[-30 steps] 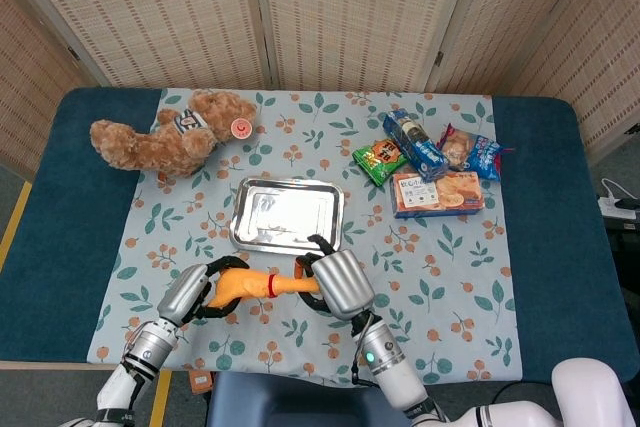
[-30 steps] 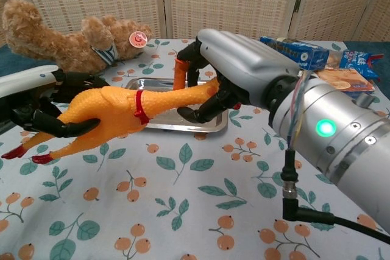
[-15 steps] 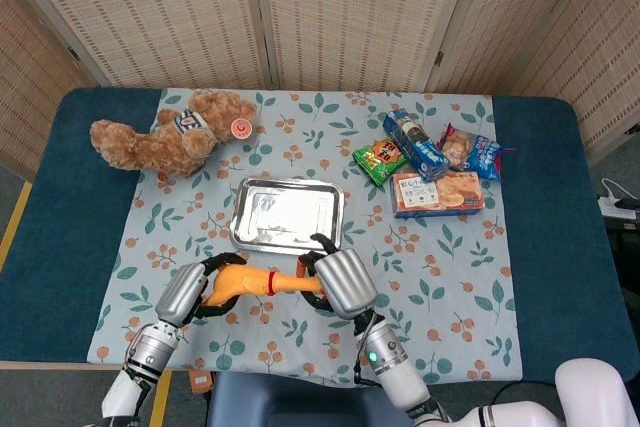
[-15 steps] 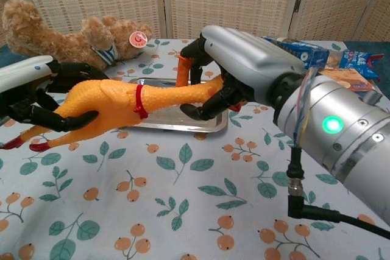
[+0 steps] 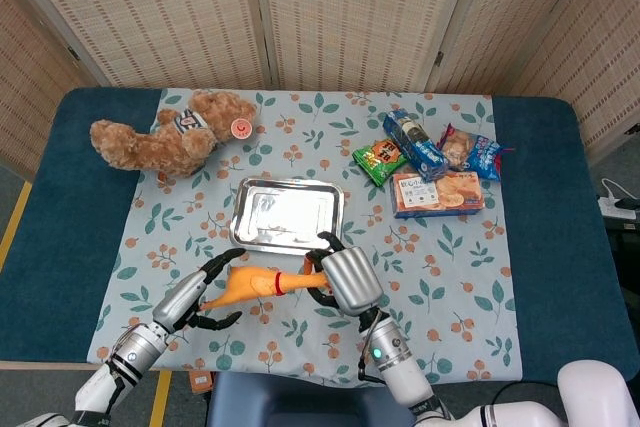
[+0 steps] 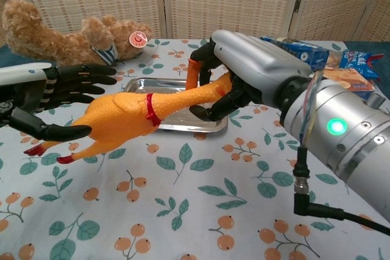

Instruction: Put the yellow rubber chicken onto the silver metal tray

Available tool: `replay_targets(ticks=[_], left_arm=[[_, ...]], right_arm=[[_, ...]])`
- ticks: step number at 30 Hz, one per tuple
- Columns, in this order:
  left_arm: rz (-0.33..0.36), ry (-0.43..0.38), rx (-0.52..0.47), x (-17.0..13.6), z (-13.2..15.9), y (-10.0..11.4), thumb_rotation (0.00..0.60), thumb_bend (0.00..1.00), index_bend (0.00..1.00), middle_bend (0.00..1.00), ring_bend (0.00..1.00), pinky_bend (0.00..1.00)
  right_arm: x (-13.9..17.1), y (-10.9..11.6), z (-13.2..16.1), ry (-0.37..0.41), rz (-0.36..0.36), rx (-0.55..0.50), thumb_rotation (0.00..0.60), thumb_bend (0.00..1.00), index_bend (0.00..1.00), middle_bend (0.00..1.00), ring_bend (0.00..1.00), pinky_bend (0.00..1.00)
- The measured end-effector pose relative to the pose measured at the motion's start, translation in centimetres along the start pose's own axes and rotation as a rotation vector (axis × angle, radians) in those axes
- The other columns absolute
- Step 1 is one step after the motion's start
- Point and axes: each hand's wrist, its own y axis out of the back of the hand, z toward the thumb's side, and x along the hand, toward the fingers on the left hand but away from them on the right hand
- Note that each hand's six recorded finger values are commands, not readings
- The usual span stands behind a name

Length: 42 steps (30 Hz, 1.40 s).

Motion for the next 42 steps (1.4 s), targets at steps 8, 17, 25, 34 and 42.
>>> replay_targets(ticks=[8, 17, 25, 34, 42], left_arm=[[0.026, -0.031, -0.022, -1.4, 0.1, 2.8, 0.6, 0.3, 0.0, 0.0, 0.0, 0.02], [0.189, 0.113, 0.262, -6.4, -5.9, 8.1, 0.6, 0.31, 0.0, 0.0, 0.0, 0.02], [0.312, 0.208, 0.449, -10.4, -10.2, 9.7, 0.6, 0.31, 0.0, 0.0, 0.0, 0.02], [0.409, 0.249, 0.49, -12.1, -12.3, 10.1, 0.6, 0.31, 0.0, 0.0, 0.0, 0.02], [0.447, 0.218, 0.481, -12.5, -12.1, 10.2, 0.6, 0.31, 0.0, 0.0, 0.0, 0.02]], right_arm=[[-1.1, 0.7, -1.3, -0.041, -0.073, -0.025, 0.6, 0.35, 0.89, 0.58, 0.59, 0.73], [-4.2, 1.1, -5.1, -0.157, -0.234, -0.027, 0.6, 0.35, 0.9, 0.58, 0.59, 0.73], [-7.4, -1.0, -9.5, -0.26, -0.288, -0.058, 0.6, 0.35, 0.91, 0.59, 0.59, 0.73], [-9.0, -4.2, -11.0, -0.255, -0.301, -0.216, 0.6, 0.35, 0.91, 0.59, 0.59, 0.71], [-9.9, -6.4, -10.0, -0.247, -0.219, -0.252, 0.6, 0.34, 0.67, 0.54, 0.44, 0.57]])
